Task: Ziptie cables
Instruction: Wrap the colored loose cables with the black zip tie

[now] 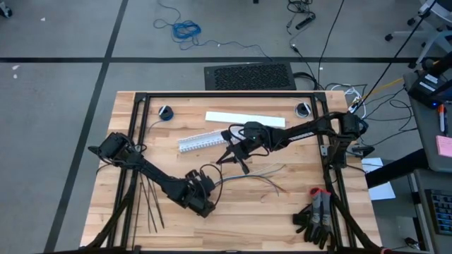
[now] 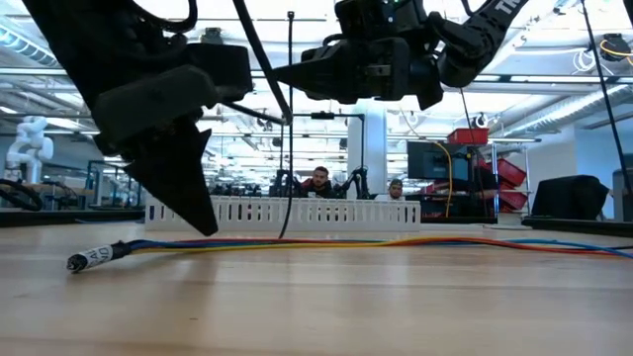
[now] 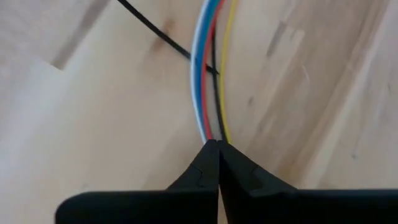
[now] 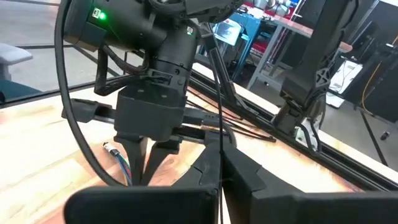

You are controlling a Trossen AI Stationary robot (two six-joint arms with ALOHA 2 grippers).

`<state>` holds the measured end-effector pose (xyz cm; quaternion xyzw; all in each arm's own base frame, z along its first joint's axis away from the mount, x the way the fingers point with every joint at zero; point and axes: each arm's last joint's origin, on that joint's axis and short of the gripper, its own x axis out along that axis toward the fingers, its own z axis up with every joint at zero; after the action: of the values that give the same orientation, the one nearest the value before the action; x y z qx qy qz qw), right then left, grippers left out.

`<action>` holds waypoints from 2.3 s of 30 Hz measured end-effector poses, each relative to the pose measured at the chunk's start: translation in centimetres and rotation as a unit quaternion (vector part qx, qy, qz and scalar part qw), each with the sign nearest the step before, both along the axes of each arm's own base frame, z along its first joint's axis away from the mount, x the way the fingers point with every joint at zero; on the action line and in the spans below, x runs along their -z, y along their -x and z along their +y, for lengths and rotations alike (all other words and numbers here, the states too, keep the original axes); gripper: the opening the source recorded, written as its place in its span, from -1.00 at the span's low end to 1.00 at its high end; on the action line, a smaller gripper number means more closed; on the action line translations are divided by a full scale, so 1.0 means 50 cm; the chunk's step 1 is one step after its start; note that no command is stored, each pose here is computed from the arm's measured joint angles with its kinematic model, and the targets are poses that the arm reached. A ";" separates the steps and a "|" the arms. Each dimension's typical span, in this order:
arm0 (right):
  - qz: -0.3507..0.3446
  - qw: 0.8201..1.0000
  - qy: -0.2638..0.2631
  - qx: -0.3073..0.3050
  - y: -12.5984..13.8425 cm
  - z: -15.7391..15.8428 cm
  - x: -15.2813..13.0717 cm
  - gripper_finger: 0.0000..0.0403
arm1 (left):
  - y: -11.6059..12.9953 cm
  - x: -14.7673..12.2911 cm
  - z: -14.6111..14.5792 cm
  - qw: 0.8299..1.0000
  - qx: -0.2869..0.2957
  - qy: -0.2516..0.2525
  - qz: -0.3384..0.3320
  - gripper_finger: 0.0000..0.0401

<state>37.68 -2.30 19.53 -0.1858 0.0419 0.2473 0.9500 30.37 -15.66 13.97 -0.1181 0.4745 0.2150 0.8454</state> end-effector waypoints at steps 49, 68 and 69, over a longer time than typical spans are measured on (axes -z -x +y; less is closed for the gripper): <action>0.014 1.000 -0.017 -0.001 0.002 0.000 -0.001 -1.00 | -0.031 0.015 -0.013 0.996 -0.046 0.053 0.059 -0.99; 0.022 0.999 -0.023 -0.020 0.004 0.008 0.000 -1.00 | -0.053 -0.083 -0.014 0.995 -0.043 -0.055 0.076 -1.00; 0.015 1.000 -0.016 -0.014 0.003 0.007 -0.002 -1.00 | -0.052 -0.083 -0.014 0.995 -0.044 -0.056 0.075 -1.00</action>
<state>37.53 -1.96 19.61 -0.1674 0.0490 0.2642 0.9486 32.99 -16.35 18.13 -0.0748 0.5187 0.2860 0.8022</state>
